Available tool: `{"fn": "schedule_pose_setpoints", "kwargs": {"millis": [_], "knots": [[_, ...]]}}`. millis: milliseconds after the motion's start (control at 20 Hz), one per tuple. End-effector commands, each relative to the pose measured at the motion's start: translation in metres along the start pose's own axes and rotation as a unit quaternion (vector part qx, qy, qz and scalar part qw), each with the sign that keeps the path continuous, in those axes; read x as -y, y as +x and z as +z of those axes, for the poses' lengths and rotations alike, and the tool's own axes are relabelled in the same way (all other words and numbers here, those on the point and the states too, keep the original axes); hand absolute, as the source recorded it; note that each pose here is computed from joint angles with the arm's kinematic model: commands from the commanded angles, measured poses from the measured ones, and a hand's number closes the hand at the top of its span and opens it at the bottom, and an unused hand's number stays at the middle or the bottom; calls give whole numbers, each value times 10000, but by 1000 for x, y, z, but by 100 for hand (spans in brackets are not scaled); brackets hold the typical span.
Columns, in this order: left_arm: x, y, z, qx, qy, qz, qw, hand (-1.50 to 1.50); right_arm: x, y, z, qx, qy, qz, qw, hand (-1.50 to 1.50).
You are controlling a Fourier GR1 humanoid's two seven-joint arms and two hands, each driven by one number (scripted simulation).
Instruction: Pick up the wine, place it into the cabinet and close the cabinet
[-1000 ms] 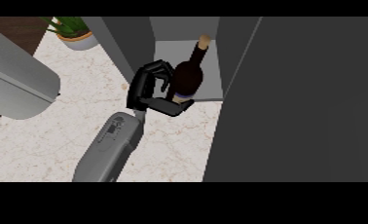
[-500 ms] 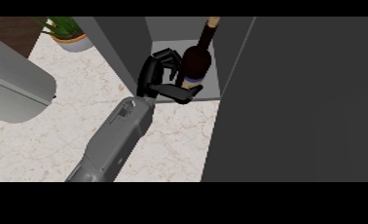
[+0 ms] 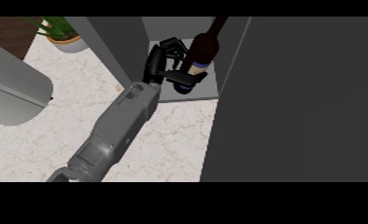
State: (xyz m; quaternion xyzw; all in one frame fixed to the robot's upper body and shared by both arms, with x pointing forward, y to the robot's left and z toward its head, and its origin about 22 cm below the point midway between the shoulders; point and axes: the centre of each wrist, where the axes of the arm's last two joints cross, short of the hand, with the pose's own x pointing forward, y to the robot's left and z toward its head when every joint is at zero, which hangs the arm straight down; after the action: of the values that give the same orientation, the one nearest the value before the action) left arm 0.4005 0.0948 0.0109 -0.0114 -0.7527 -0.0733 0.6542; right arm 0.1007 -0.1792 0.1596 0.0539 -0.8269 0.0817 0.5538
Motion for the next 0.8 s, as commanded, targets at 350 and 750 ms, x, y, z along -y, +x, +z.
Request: {"fn": "schedule_pose_setpoints", "kwargs": {"millis": [350, 750], "knots": [[-12, -11, -7, -421, 564, 169, 9974, 150, 1, 32, 17, 24, 163, -658, 9977, -150], [-14, 0, -20, -390, 763, 41, 9963, 150, 3, 22, 14, 37, 244, -585, 9980, -150]]}}
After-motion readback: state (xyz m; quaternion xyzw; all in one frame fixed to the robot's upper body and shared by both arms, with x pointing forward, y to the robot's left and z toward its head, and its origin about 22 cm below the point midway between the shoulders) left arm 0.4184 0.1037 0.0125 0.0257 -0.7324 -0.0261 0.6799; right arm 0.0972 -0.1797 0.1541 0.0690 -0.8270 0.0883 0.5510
